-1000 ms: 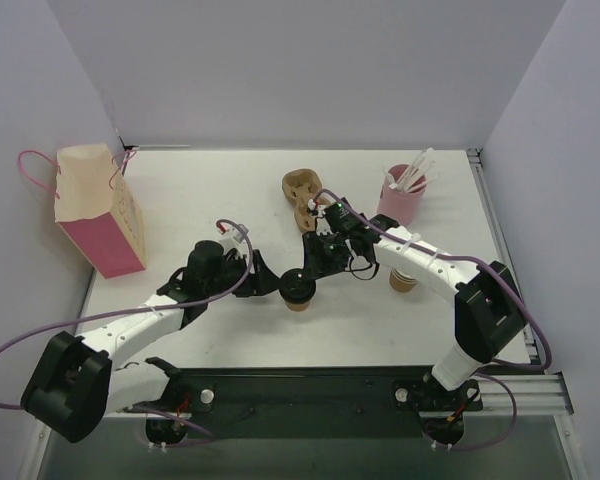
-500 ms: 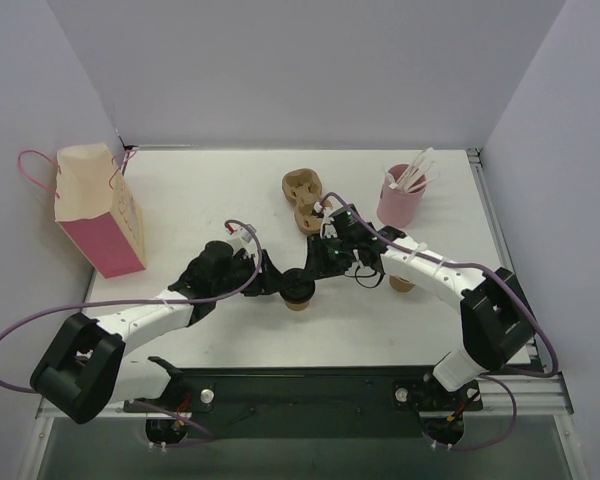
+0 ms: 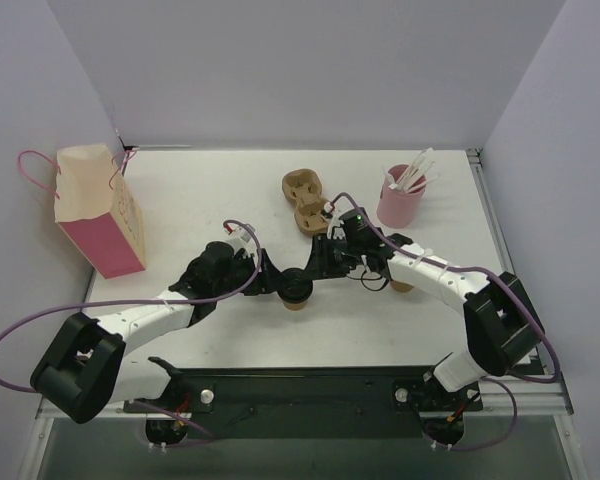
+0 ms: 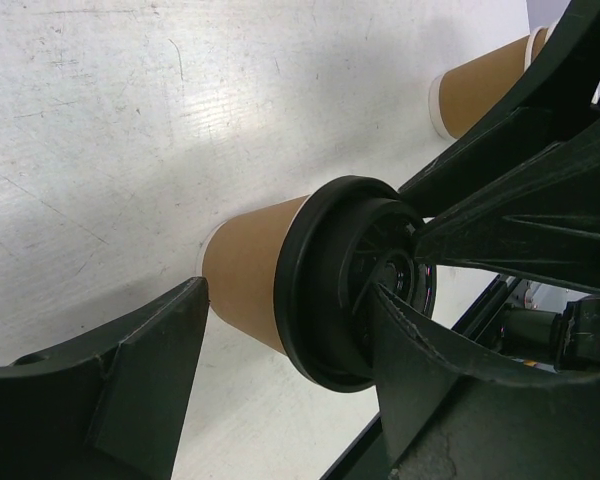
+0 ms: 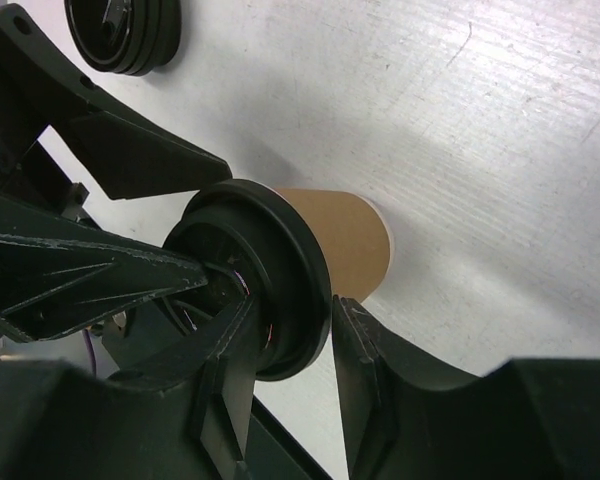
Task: Pack the takeout coffee
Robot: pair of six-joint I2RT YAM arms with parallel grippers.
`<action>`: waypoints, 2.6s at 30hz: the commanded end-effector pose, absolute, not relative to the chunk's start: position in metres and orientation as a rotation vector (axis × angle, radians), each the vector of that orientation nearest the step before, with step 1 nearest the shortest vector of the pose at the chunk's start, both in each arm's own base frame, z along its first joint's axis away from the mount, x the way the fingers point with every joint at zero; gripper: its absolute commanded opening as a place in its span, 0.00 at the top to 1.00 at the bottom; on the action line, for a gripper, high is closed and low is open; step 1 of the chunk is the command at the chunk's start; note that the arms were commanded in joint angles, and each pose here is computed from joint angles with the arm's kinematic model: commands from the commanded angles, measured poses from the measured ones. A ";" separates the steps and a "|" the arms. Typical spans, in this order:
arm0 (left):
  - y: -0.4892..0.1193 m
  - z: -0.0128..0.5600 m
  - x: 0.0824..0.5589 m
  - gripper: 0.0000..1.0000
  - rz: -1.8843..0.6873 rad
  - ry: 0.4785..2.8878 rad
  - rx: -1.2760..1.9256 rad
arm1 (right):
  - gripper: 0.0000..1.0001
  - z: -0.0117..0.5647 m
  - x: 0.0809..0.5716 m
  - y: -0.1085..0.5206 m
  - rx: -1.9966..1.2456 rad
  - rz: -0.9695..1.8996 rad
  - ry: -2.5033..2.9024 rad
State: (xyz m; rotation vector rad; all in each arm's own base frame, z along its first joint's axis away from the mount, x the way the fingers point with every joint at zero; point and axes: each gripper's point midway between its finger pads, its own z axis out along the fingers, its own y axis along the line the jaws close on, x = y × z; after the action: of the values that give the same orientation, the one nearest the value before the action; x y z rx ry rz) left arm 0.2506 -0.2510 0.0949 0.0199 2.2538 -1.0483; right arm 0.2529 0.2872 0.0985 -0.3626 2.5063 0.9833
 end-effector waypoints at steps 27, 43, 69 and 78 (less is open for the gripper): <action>-0.230 0.053 0.241 0.28 -0.897 2.367 0.029 | 0.74 0.105 0.261 0.278 -0.319 0.889 2.628; -0.226 0.042 0.236 0.28 -0.878 2.393 0.018 | 0.78 0.033 0.231 0.242 -0.306 0.577 2.812; -0.261 0.141 0.247 0.22 -1.168 2.205 0.005 | 0.44 0.143 0.265 0.277 -0.202 0.804 2.527; -0.253 0.176 0.263 0.20 -1.064 2.194 0.073 | 0.37 0.124 0.252 0.297 -0.284 0.870 2.565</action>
State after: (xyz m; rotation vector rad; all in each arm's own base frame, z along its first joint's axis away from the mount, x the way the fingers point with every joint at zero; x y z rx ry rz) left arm 0.2598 -0.2594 0.1540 0.0181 2.2127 -1.1119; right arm 0.2595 0.2818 0.1253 -0.2440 2.5609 0.8106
